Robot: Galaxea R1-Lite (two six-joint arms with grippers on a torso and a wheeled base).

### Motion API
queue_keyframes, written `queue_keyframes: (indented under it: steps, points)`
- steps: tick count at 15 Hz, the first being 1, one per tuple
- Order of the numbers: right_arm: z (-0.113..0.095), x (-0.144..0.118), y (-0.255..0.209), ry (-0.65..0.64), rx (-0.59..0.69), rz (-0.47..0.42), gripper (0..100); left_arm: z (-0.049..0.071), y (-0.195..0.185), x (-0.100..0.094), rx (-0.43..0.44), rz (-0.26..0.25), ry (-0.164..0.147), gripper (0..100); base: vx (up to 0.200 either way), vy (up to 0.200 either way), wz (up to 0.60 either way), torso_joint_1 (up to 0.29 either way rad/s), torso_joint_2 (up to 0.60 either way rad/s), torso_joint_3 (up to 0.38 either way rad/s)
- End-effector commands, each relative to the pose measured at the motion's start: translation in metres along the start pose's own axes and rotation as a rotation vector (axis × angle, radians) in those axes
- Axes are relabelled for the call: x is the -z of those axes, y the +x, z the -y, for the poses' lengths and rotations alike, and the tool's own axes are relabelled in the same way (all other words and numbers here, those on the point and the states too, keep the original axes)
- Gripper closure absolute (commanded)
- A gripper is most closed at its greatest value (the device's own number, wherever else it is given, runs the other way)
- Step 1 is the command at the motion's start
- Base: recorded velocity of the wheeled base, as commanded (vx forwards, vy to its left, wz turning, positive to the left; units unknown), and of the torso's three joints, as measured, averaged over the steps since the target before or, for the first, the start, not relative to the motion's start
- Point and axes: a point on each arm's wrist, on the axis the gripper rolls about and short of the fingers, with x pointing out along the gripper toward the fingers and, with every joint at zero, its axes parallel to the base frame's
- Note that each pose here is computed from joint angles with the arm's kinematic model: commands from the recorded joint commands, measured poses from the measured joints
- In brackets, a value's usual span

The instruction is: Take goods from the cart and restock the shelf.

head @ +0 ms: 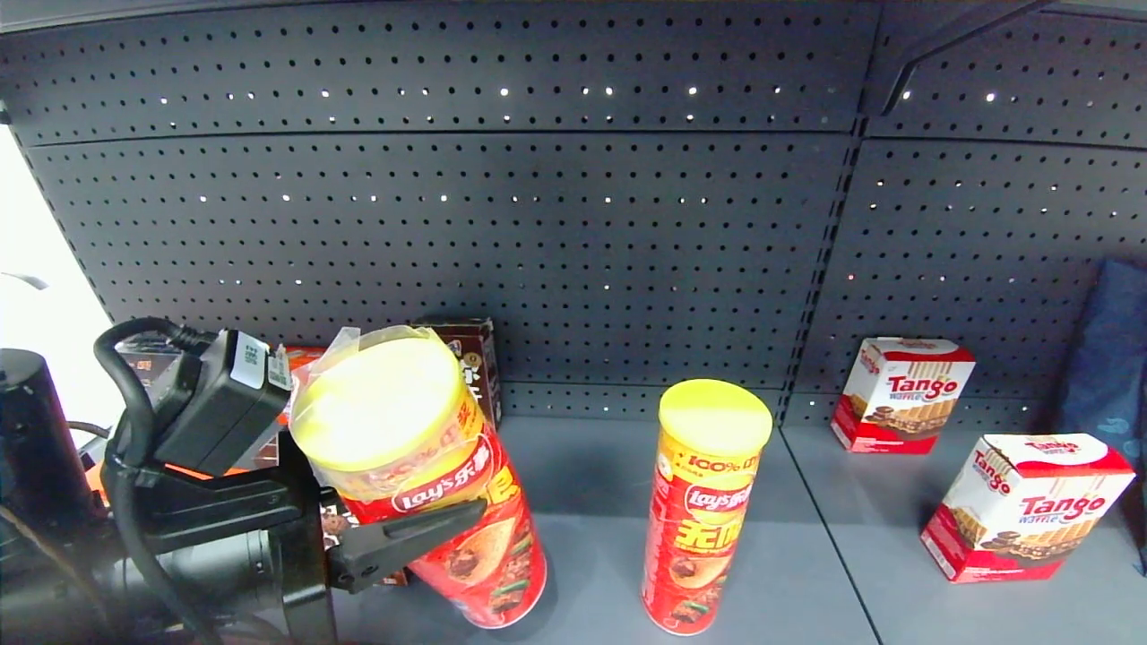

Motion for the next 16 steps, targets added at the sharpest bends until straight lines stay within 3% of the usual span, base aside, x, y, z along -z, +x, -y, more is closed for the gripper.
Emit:
queue_keyframes:
  steps: [1, 4, 8, 13, 16]
  points:
    - [0.000, 0.000, 0.000, 0.001, -0.001, -0.001, 0, -0.001, 0.000, -0.003, -0.010, 0.006, 0.003, 100, 0.000, 0.000, 0.00, 0.000, 0.00, 0.000]
    - [0.000, 0.000, 0.000, 0.001, -0.002, -0.001, 0, -0.008, 0.002, -0.010, -0.085, 0.020, 0.008, 100, 0.000, 0.000, 0.00, 0.000, 0.00, 0.000]
    - [0.000, 0.000, 0.000, 0.001, -0.002, -0.001, 0, -0.019, -0.003, -0.027, -0.140, 0.078, 0.030, 100, 0.000, 0.000, 0.00, 0.000, 0.00, 0.000]
    - [0.000, 0.000, 0.000, 0.001, -0.002, -0.001, 0, -0.022, -0.001, -0.022, -0.172, 0.049, -0.002, 100, 0.000, 0.000, 0.00, 0.000, 0.00, 0.000]
    - [0.000, 0.000, 0.000, 0.001, -0.002, -0.001, 0, -0.025, 0.003, -0.034, -0.201, 0.075, 0.013, 100, 0.000, 0.000, 0.00, 0.000, 0.00, 0.000]
